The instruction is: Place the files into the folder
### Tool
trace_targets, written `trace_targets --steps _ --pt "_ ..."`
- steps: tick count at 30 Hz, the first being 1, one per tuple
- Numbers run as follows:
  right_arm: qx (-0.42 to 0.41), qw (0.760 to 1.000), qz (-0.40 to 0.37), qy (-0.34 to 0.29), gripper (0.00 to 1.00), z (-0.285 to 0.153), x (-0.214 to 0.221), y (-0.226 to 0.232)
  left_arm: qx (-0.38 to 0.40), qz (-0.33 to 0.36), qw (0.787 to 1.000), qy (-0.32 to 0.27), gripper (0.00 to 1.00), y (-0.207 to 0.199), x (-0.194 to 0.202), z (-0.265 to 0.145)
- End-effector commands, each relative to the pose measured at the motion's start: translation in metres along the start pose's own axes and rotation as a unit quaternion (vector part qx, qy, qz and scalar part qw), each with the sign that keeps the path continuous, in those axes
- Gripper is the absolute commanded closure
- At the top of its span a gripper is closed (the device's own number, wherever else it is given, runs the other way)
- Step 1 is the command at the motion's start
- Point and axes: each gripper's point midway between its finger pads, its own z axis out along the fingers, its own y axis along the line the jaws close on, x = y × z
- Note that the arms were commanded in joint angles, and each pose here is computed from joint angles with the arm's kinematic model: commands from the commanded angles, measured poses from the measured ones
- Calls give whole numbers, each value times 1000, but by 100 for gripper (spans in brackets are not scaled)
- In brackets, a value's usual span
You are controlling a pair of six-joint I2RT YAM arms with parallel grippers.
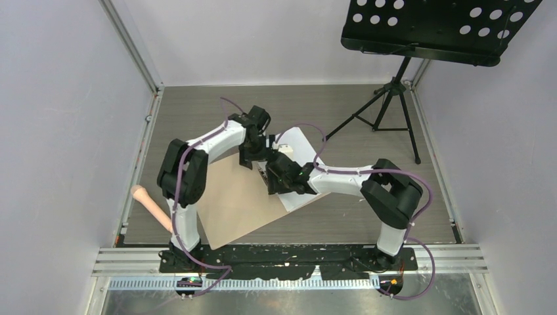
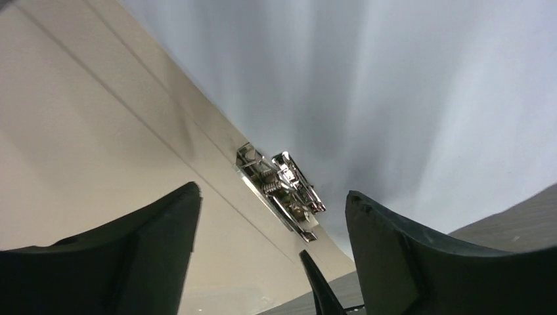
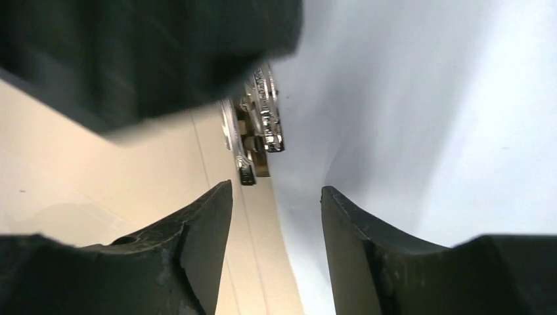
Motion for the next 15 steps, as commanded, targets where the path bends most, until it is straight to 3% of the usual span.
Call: trace_targets --steps 1,7,10,15 --pt "16 995 -75 -67 39 -29 -40 6 40 -18 997 -69 15 6 -32 -70" --pt "35 975 -200 -87 25 -23 -59 25 45 -123 983 -129 8 67 -22 -114" --pt "37 965 -246 -81 23 -9 -62 32 31 -154 978 -139 1 96 2 -119" --pt "52 956 -280 -69 23 6 -65 35 30 -192 969 -152 0 132 33 -124"
